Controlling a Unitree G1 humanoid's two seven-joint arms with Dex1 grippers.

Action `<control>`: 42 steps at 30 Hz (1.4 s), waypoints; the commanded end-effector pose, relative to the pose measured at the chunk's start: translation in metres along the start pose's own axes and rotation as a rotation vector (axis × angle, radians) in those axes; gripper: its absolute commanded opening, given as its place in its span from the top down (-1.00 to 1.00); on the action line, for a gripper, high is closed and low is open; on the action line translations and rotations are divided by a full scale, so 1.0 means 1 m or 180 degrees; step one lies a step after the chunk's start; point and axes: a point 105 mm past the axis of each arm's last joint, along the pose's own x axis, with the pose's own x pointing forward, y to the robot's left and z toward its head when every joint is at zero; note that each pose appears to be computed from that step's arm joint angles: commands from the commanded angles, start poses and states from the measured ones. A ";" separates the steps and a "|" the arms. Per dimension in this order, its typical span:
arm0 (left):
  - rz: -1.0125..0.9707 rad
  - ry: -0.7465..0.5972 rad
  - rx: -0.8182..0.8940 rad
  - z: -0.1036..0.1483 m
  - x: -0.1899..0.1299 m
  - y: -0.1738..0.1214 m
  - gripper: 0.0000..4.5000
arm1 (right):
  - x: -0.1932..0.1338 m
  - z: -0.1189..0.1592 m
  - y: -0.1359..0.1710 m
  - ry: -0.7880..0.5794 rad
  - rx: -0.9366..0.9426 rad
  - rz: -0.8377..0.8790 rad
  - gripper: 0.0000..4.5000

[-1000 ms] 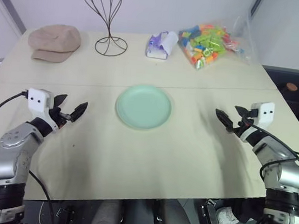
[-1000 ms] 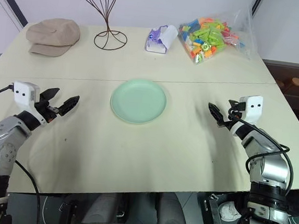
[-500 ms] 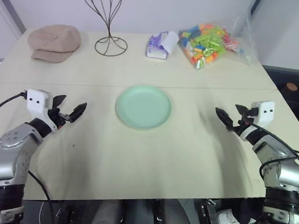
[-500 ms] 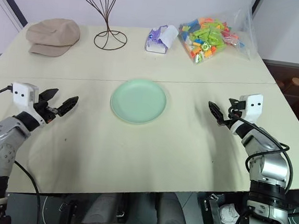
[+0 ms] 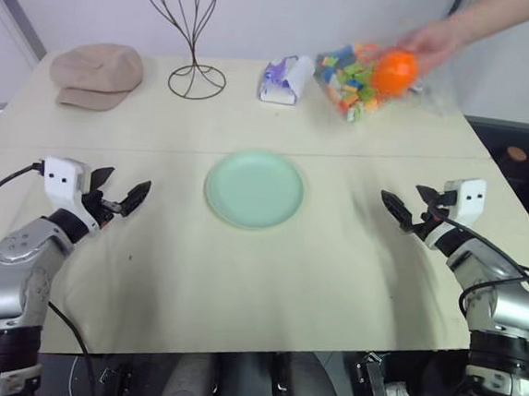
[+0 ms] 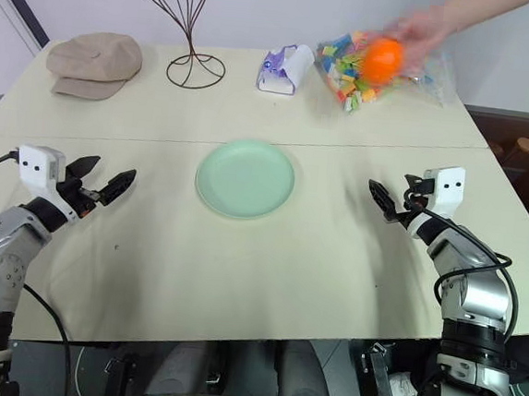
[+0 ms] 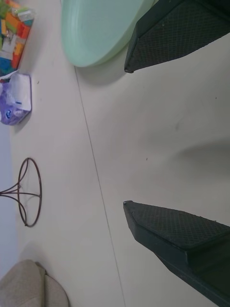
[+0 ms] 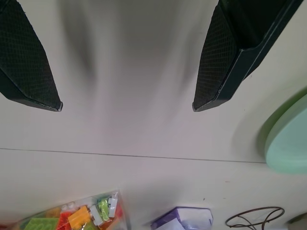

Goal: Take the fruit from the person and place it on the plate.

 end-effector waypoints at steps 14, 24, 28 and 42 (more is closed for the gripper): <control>-0.0026 -0.0150 0.0165 0.016 0.000 0.001 -1.00 | -0.005 0.031 0.002 -0.0185 -0.0152 0.0179 -0.97; -0.0146 -0.0113 0.0167 0.014 0.005 -0.002 -1.00 | -0.078 0.087 0.113 0.0377 0.0675 0.2463 -0.97; -0.0640 -0.0181 0.0137 0.033 0.009 -0.023 -1.00 | -0.072 0.101 0.112 0.0258 0.0512 0.2301 -0.97; -0.1855 -0.0861 -0.0087 0.135 0.036 -0.064 -1.00 | -0.050 0.100 0.099 0.0139 0.0357 0.1939 -0.97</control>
